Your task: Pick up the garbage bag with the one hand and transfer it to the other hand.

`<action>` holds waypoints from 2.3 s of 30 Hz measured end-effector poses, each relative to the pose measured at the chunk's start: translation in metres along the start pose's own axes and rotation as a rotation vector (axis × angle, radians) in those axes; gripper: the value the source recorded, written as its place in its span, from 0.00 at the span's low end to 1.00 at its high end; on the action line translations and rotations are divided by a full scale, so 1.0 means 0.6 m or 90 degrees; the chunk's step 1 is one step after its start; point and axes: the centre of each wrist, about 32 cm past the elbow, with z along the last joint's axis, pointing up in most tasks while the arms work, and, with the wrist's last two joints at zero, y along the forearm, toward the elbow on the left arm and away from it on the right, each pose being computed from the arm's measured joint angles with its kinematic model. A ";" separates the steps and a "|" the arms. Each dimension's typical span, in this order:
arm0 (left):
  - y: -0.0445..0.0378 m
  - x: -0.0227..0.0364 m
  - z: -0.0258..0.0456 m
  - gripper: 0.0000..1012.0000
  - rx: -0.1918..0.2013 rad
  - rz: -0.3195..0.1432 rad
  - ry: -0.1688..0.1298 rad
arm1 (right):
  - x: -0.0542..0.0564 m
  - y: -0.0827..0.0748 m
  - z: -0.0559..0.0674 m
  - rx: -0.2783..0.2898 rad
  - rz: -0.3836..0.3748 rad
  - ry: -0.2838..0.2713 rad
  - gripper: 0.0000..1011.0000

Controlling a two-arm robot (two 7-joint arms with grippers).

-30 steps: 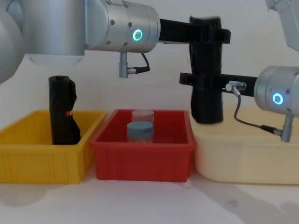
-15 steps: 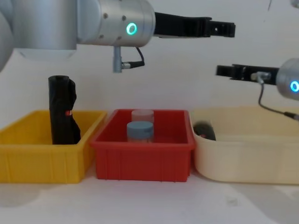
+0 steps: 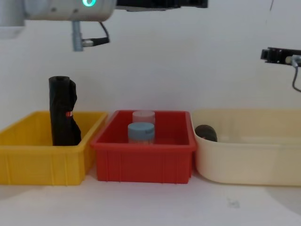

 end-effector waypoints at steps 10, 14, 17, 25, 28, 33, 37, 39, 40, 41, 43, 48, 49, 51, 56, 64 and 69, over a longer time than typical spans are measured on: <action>0.075 -0.0075 -0.025 0.99 0.018 0.074 0.035 | 0.017 -0.007 0.014 0.025 0.006 -0.020 0.00; 0.100 -0.0114 -0.045 0.99 0.035 0.103 0.054 | 0.016 -0.010 0.013 0.023 0.011 -0.020 0.00; 0.119 -0.0144 -0.063 0.99 0.049 0.126 0.069 | 0.015 -0.013 0.011 0.017 0.021 -0.019 0.00; 0.152 -0.0208 -0.089 0.99 0.073 0.164 0.092 | 0.007 -0.023 0.007 0.009 0.059 -0.016 0.14; 0.163 -0.0233 -0.097 0.99 0.081 0.176 0.099 | 0.004 -0.027 0.006 0.006 0.072 -0.015 0.24; 0.172 -0.0255 -0.104 0.99 0.088 0.186 0.105 | -0.002 -0.033 0.008 0.000 0.097 -0.014 0.37; 0.179 -0.0272 -0.108 0.99 0.093 0.193 0.108 | -0.005 -0.037 0.011 -0.005 0.120 -0.013 0.49; 0.180 -0.0275 -0.109 0.99 0.095 0.195 0.109 | -0.006 -0.038 0.012 -0.007 0.129 -0.013 0.55; 0.182 -0.0280 -0.110 0.99 0.096 0.196 0.110 | -0.008 -0.040 0.014 -0.010 0.139 -0.014 0.57; 0.182 -0.0281 -0.111 0.99 0.096 0.197 0.110 | -0.009 -0.041 0.015 -0.013 0.145 -0.014 0.63; 0.184 -0.0286 -0.112 0.99 0.098 0.199 0.111 | -0.011 -0.043 0.018 -0.018 0.161 -0.015 0.71; 0.186 -0.0292 -0.114 0.99 0.100 0.202 0.113 | -0.016 -0.048 0.024 -0.035 0.194 -0.020 0.83; 0.187 -0.0294 -0.114 0.99 0.100 0.202 0.113 | -0.019 -0.049 0.025 -0.042 0.207 -0.022 0.85; 0.188 -0.0297 -0.115 0.99 0.101 0.203 0.114 | -0.022 -0.049 0.027 -0.048 0.219 -0.026 0.90; 0.190 -0.0301 -0.116 0.99 0.103 0.205 0.115 | -0.038 -0.048 0.034 -0.075 0.261 -0.042 0.99; 0.191 -0.0305 -0.117 0.99 0.104 0.206 0.116 | -0.067 -0.037 0.044 -0.113 0.306 -0.070 0.99; 0.192 -0.0307 -0.117 0.99 0.104 0.207 0.116 | -0.087 -0.027 0.046 -0.132 0.324 -0.087 0.99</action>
